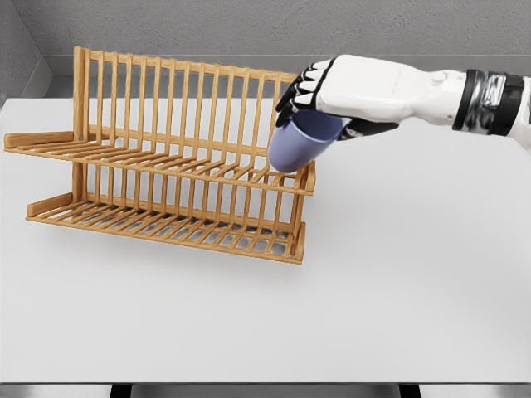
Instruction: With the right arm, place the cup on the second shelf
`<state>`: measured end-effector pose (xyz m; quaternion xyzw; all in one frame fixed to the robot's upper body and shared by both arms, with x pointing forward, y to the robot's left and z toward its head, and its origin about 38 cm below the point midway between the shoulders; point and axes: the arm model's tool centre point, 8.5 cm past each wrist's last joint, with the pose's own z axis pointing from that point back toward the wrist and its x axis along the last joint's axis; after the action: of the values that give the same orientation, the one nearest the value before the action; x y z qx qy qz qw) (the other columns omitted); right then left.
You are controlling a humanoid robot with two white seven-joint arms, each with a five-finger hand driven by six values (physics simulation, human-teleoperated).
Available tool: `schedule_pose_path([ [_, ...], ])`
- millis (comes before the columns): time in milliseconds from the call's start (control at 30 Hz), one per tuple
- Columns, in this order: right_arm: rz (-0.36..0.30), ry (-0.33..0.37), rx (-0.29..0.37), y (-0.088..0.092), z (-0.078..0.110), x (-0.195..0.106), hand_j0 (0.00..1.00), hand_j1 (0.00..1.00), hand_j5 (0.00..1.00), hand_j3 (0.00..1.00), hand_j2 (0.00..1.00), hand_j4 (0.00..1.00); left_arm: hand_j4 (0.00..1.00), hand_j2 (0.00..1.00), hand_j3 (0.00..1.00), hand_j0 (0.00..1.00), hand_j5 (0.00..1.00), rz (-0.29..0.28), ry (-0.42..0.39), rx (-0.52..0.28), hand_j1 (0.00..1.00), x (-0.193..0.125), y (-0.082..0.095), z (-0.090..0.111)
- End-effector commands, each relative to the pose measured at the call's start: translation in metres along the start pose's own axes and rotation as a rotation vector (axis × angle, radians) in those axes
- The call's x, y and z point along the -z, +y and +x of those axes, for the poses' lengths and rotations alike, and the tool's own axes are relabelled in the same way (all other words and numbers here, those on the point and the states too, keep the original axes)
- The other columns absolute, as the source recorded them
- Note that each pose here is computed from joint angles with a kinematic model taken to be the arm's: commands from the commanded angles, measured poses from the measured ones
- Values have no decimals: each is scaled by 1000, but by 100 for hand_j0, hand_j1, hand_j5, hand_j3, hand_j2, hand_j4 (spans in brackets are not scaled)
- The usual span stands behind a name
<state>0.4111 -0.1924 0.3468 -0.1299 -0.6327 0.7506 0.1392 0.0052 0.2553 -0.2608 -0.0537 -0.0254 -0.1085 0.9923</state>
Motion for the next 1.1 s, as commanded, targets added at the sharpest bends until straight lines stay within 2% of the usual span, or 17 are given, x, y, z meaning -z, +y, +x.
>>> schedule_pose_path([
  [0,9,-13,13,5,3,6,72,72,72,72,72,72,100,100,100,100,100,0,-1,0,100,0,0,0],
  [467,28,-65,45,18,14,29,73,73,73,73,73,73,100,100,100,100,100,0,-1,0,100,0,0,0],
  [767,55,-20,5,18,7,13,72,72,72,72,72,72,100,100,100,100,100,0,1,0,100,0,0,0],
  [1000,55,-29,21,22,10,18,74,74,74,74,74,74,100,100,100,100,100,0,1,0,100,0,0,0],
  [1033,57,-28,23,23,10,18,80,80,80,80,80,80,100,100,100,100,100,0,1,0,100,0,0,0],
  [1067,57,-30,23,23,10,19,100,100,100,100,100,100,100,100,100,100,100,0,1,0,100,0,0,0],
])
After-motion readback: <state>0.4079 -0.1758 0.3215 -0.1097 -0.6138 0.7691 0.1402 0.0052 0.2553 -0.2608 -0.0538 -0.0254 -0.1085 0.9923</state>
